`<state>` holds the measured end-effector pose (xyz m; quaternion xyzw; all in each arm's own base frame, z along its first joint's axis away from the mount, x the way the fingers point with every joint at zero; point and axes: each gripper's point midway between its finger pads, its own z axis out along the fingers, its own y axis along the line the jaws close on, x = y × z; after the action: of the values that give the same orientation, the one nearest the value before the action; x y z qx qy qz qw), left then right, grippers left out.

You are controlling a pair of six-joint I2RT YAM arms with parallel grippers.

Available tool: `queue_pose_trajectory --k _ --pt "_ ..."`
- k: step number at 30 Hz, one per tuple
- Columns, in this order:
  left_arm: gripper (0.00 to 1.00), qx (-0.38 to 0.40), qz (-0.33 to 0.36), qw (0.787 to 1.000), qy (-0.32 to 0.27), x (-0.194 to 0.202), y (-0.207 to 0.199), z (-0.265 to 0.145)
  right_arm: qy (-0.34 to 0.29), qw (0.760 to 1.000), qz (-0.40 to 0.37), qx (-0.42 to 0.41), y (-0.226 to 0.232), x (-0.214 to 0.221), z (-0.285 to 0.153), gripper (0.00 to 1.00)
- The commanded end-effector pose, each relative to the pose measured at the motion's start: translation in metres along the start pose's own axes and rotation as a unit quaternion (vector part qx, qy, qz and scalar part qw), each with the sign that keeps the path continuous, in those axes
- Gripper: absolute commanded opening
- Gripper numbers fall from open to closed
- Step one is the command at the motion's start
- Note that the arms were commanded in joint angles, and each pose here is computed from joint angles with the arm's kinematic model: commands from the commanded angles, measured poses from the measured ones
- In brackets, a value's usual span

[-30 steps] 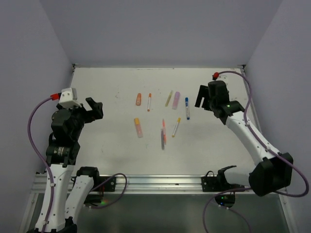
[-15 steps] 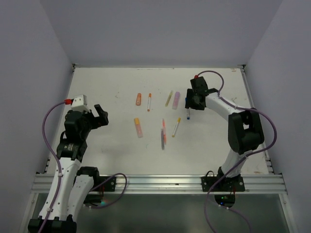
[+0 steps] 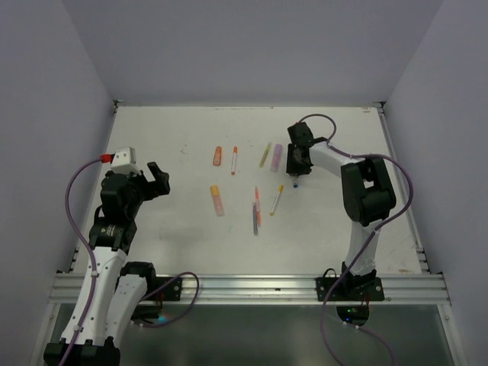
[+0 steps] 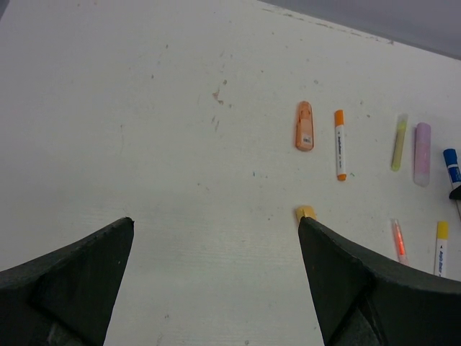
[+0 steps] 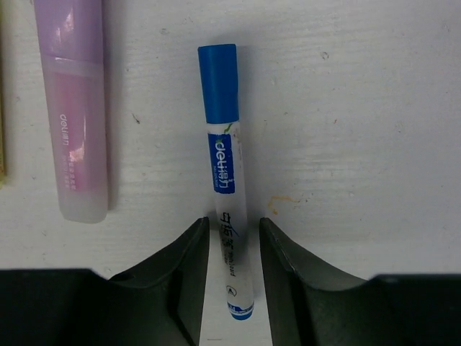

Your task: Open the pen caps

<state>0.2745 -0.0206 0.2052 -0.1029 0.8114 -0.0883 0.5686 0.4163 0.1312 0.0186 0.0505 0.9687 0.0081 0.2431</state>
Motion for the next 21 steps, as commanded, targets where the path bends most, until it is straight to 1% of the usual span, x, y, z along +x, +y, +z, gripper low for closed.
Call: queue_pose_trajectory --k 1,4,5,7,8,9,10,11,12,14,15,16,17,18,20,21 --pt "1.00 0.005 0.006 1.000 -0.025 -0.012 -0.001 0.002 -0.014 1.000 -0.004 0.017 -0.002 -0.011 0.000 0.37" --pt "1.00 0.022 0.007 0.999 -0.021 -0.010 -0.007 0.002 -0.013 1.000 -0.003 0.028 -0.007 -0.008 0.000 0.22" --pt "1.00 0.026 0.006 0.999 -0.020 -0.009 -0.008 0.002 -0.012 0.999 -0.003 0.033 -0.010 -0.006 0.000 0.11" --pt "1.00 0.048 0.001 0.999 -0.015 -0.008 -0.016 0.002 -0.019 0.999 -0.001 0.030 -0.011 -0.006 -0.009 0.01" --pt "1.00 0.056 -0.004 0.998 -0.015 -0.009 -0.020 0.002 -0.025 0.999 0.002 0.026 -0.011 -0.008 -0.013 0.00" --pt "1.00 0.066 -0.010 0.998 -0.014 -0.012 -0.025 0.002 -0.051 0.999 0.004 0.010 -0.006 -0.020 -0.030 0.00" --pt "1.00 0.086 -0.021 0.996 -0.005 -0.011 -0.033 0.002 -0.055 0.998 0.001 0.005 -0.006 -0.017 -0.035 0.00" --pt "1.00 0.100 -0.027 0.995 -0.001 -0.012 -0.039 0.001 -0.075 0.997 0.001 -0.007 -0.002 -0.024 -0.045 0.00" --pt "1.00 0.114 -0.034 0.993 0.001 -0.019 -0.047 0.000 -0.103 0.994 -0.004 -0.032 0.009 -0.033 -0.067 0.00" --pt "1.00 0.158 -0.053 0.986 0.011 -0.025 -0.066 -0.005 -0.126 0.990 -0.016 -0.058 0.020 -0.030 -0.087 0.00" --pt "1.00 0.174 -0.059 0.983 0.005 -0.036 -0.074 -0.006 -0.144 0.985 -0.031 -0.086 0.038 -0.030 -0.100 0.00" --pt "1.00 0.199 -0.075 0.977 0.011 -0.039 -0.084 -0.010 -0.165 0.979 -0.037 -0.112 0.046 -0.029 -0.121 0.00" --pt "1.00 0.213 -0.082 0.973 0.010 -0.044 -0.090 -0.012 -0.186 0.972 -0.043 -0.135 0.059 -0.032 -0.132 0.00" --pt "1.00 0.239 -0.098 0.966 0.007 -0.052 -0.101 -0.015 -0.199 0.965 -0.056 -0.162 0.077 -0.026 -0.148 0.00" --pt "0.99 0.264 -0.113 0.958 0.001 -0.059 -0.113 -0.018 -0.224 0.948 -0.061 -0.217 0.098 -0.021 -0.176 0.00" --pt "0.97 0.270 -0.124 0.955 -0.017 -0.069 -0.118 -0.018 -0.221 0.942 -0.075 -0.242 0.114 -0.006 -0.184 0.00"
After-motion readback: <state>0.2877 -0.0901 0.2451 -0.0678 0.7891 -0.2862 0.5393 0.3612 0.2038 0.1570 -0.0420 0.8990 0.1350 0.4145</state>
